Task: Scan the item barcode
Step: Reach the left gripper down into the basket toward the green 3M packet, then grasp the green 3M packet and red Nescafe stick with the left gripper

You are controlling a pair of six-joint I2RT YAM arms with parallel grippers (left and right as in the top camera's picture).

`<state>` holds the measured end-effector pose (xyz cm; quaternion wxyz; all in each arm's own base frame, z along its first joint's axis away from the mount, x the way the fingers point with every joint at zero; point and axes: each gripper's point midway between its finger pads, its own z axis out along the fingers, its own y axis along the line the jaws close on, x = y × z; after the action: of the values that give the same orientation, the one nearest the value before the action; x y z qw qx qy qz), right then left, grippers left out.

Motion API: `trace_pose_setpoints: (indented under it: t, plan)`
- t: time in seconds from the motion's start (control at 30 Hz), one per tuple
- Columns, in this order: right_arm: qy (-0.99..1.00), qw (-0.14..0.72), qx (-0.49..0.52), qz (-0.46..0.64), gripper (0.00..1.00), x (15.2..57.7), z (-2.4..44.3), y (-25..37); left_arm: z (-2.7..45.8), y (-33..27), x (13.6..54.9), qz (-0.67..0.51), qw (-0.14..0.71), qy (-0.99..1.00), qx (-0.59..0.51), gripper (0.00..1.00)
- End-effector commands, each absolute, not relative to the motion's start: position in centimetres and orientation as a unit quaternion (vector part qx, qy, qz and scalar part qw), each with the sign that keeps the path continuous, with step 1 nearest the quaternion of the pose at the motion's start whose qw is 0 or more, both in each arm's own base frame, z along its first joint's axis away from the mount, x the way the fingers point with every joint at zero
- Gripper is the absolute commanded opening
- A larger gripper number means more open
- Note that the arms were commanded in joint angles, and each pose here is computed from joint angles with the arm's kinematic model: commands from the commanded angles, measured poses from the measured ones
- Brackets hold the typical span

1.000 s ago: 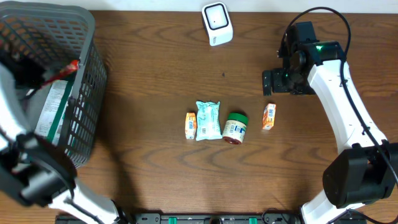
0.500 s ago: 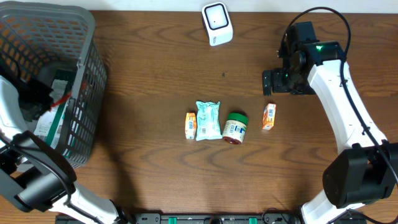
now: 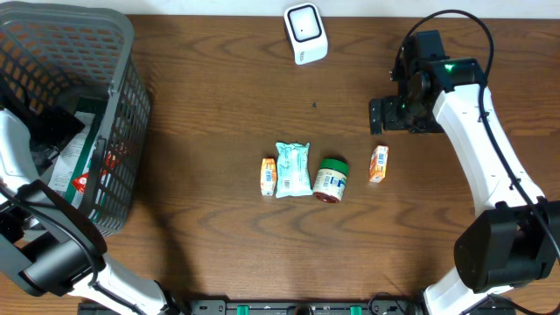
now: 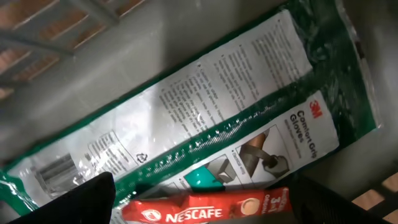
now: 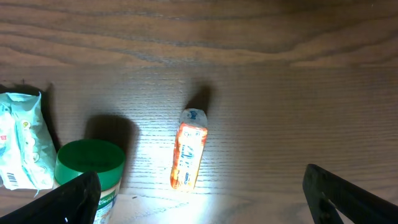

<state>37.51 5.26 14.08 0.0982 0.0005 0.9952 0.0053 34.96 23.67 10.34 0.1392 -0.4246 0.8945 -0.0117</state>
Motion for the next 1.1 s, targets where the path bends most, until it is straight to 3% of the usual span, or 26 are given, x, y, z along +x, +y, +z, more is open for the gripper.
trace_pose_setpoints:
  t: [0.0,0.43,0.7,0.9,1.07]
  plan:
    - [0.995,0.103,-0.001,0.004,0.99,37.5,14.4,5.1,10.1,23.9,34.9,0.002,0.137,0.919,-0.370,0.90]
    - [0.995,0.103,-0.001,0.004,0.99,37.5,14.4,5.1,3.8,24.2,35.2,0.000,0.086,0.953,-0.292,0.94]
    - [0.995,0.103,-0.001,0.004,0.99,37.5,14.4,5.1,-1.8,22.5,32.5,-0.028,-0.015,0.947,-0.320,0.94]
    - [0.995,0.103,-0.001,0.004,0.99,37.5,14.4,5.1,-0.6,19.4,31.7,-0.098,-0.046,0.932,-0.346,0.86]
    - [0.995,0.103,-0.001,0.004,0.99,37.5,14.4,5.1,1.3,16.3,32.7,-0.192,-0.038,0.913,-0.359,0.85]
